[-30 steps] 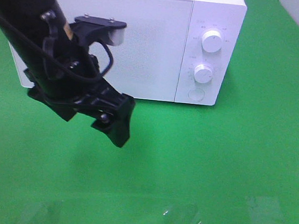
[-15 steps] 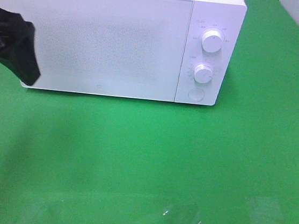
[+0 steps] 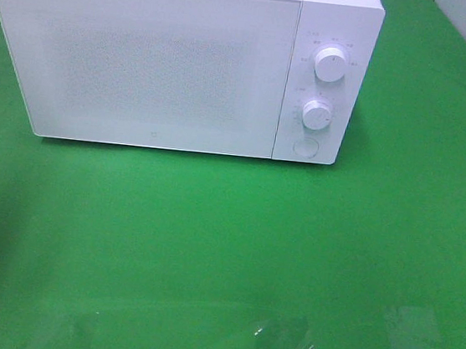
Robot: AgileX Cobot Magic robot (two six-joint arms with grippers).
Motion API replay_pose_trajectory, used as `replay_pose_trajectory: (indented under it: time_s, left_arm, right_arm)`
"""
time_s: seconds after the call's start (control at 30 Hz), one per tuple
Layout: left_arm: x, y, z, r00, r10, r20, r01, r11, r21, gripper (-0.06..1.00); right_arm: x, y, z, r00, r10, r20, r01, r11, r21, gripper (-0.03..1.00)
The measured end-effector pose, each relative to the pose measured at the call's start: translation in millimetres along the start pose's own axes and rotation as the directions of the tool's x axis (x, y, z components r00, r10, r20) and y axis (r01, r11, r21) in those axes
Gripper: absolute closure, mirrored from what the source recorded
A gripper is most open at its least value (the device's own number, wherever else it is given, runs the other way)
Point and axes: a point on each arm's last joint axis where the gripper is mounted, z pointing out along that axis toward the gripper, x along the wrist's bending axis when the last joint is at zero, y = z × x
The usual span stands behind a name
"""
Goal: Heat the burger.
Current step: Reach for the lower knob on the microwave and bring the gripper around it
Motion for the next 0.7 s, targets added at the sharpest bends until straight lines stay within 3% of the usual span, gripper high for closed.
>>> replay_pose_trajectory:
  time_s: [0.07, 0.47, 0.7]
  left_arm:
    - [5, -27, 1, 1.0, -0.017, -0.012, 0.017, 1.0, -0.025, -0.03]
    - [3, -92, 5, 1.0, -0.013, -0.021, 0.009, 0.985, -0.17, -0.03]
    - [1, -131, 7, 1.0, -0.004, -0.027, -0.003, 0.959, -0.284, -0.03]
  right_arm:
    - [0, 0, 0, 1.0, 0.0, 0.0, 0.0, 1.0, 0.0, 0.21]
    - [0, 0, 0, 1.0, 0.0, 0.0, 0.0, 1.0, 0.0, 0.21]
    - [0, 0, 0, 1.0, 0.0, 0.0, 0.0, 1.0, 0.0, 0.21]
